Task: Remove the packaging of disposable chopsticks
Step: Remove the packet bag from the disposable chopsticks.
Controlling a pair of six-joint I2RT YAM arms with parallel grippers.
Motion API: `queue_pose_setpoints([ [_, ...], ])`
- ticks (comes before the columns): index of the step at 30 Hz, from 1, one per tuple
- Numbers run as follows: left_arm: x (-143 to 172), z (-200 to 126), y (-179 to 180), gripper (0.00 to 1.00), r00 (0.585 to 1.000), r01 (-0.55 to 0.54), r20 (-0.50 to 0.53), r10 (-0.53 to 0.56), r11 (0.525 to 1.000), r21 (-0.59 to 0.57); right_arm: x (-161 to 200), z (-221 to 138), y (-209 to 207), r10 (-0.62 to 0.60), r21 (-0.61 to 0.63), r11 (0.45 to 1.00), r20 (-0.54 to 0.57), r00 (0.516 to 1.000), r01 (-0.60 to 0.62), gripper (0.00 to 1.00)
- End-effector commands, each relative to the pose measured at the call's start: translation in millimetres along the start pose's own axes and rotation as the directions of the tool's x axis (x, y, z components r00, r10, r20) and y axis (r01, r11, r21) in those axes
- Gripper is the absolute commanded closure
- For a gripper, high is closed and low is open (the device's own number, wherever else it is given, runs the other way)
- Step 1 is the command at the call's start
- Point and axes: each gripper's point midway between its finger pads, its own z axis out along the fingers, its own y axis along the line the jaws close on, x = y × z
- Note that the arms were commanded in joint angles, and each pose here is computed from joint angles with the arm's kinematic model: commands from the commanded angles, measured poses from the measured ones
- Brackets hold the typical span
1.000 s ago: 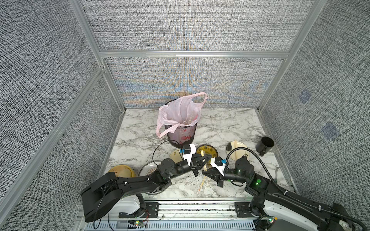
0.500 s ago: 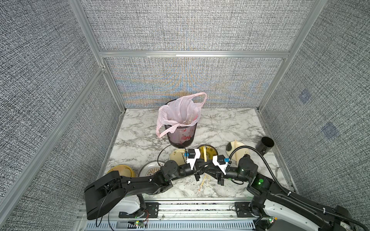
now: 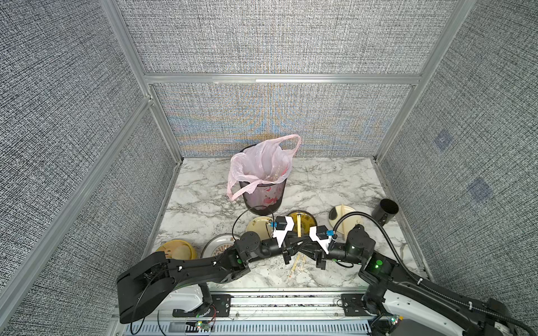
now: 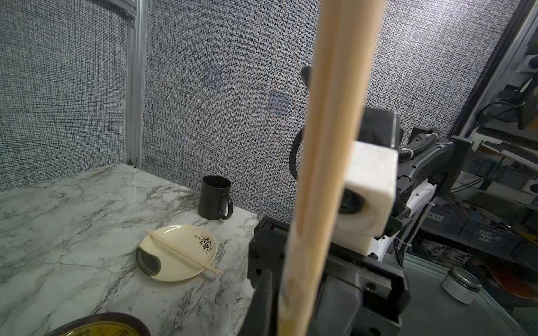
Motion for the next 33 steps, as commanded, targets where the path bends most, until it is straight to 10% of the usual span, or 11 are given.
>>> queue_pose_setpoints([
  [1,12.3,2.2,-8.0,0.84,0.996,0.038,-0.079,-0.034,0.998,0.046,-10.7,0.8,11.4,-0.035,-0.056,0.998,0.079,0.996,0.04,1.0],
  [6,-2.0,7.4,-9.6,0.63,0.997,0.022,-0.077,-0.019,0.999,0.04,-5.5,-1.6,4.1,-0.034,-0.008,0.999,0.084,0.996,0.035,1.0],
  [19,-33.6,-34.8,-17.6,0.52,0.997,-0.063,0.035,0.064,0.998,-0.021,0.5,1.1,1.0,-0.026,0.001,1.0,0.053,0.998,0.026,1.0],
  [33,-40.8,-33.5,-11.1,0.94,0.993,-0.109,0.043,0.112,0.992,-0.066,6.9,5.1,1.4,-0.017,-0.015,1.0,0.024,1.0,0.018,1.0],
])
